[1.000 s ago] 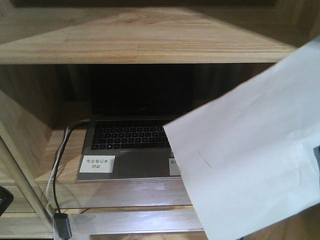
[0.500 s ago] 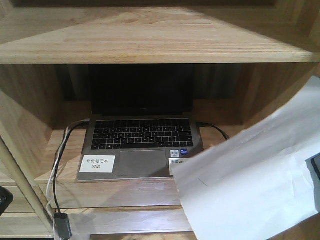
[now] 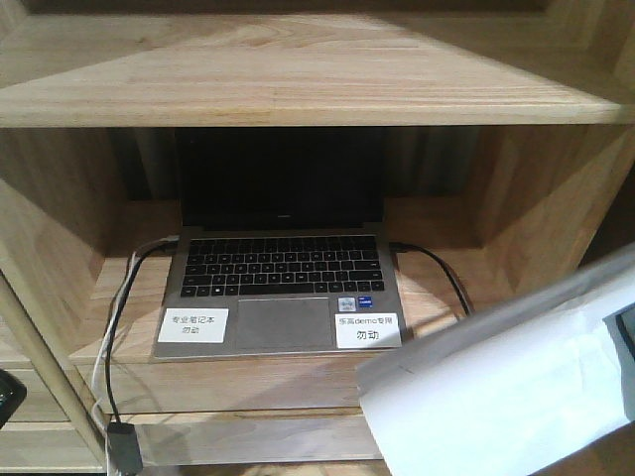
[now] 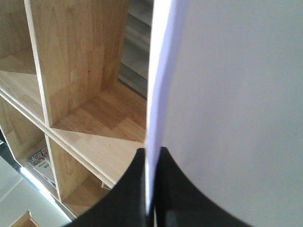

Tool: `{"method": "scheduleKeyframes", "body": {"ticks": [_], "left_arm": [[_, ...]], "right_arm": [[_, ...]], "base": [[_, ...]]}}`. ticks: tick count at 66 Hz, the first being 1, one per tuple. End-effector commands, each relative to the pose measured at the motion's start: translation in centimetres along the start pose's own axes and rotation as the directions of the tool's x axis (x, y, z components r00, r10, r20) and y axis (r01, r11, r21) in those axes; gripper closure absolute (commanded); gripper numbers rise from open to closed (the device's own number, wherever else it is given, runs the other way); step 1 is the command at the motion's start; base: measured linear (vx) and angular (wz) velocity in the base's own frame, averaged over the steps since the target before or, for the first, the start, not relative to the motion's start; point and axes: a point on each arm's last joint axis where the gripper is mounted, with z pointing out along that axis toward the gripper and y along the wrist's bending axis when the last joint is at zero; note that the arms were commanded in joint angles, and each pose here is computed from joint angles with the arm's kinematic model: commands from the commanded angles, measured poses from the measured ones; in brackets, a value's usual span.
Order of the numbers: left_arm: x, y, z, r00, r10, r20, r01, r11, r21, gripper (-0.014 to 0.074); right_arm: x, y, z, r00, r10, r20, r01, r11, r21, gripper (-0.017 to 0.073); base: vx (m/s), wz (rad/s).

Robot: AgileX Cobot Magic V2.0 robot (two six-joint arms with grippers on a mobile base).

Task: Grab stapler and paper to desk for stapling
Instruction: 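Pinch the paper edge with the right gripper and pull it off the shelf, then drive the base away from the shelf toward the desk, holding both items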

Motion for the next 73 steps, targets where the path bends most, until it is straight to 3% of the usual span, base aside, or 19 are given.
{"method": "scheduleKeyframes", "body": {"ticks": [1,73], "left_arm": [[-1.86,0.13,-0.38,0.991,-0.019,0.132,0.021,1.000,-0.009,0.0600],[-1.86,0.13,-0.38,0.991,-0.019,0.132,0.021,1.000,-0.009,0.0600]], "right_arm": [[-0.03,0.40,-0.05,1.000,0.000,0.008,0.001,0.999,-0.052,0.0561],[-0.03,0.40,-0.05,1.000,0.000,0.008,0.001,0.999,-0.052,0.0561]], "base": [[0.00,0.00],[-0.04,0.02]]}}
